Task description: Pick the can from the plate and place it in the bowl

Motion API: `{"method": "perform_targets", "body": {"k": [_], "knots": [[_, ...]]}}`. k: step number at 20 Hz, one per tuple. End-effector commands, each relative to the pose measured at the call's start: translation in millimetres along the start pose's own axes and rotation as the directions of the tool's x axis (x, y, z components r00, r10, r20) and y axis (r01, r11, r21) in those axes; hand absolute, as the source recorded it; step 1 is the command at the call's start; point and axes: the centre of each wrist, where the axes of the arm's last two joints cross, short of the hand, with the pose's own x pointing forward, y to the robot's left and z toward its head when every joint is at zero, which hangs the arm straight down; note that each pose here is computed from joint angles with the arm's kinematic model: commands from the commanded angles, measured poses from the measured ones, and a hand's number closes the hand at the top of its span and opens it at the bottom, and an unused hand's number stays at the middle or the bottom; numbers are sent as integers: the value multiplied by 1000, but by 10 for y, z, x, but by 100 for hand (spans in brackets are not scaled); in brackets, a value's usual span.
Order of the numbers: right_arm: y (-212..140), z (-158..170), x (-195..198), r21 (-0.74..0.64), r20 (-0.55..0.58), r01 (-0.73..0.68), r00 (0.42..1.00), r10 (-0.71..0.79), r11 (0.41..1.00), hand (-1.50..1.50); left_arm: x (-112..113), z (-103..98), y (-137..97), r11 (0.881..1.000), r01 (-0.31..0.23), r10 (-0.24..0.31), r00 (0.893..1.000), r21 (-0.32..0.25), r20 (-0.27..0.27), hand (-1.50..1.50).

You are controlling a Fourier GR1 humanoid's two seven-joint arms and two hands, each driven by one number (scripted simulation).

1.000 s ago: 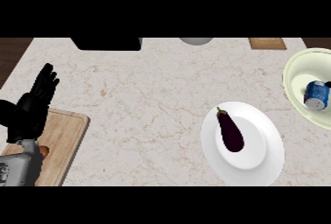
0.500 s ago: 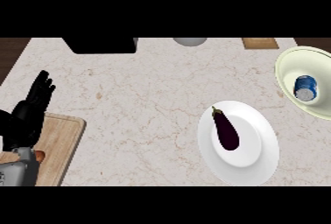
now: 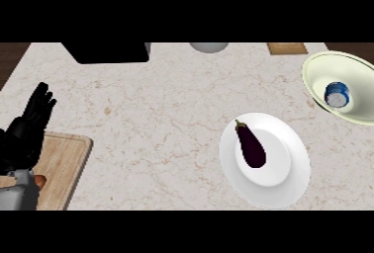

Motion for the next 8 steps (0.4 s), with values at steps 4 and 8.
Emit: {"method": "perform_targets", "body": {"k": [4,8], "knots": [[-780,352,-219,56,43,102,994,-105,993,-150,85,33,96,1000,-2,2,1000,-23,13,0],[-1095,613,7,83,85,125,988,-132,989,-150,90,-101,-87,1000,-3,4,1000,-18,12,0]]}}
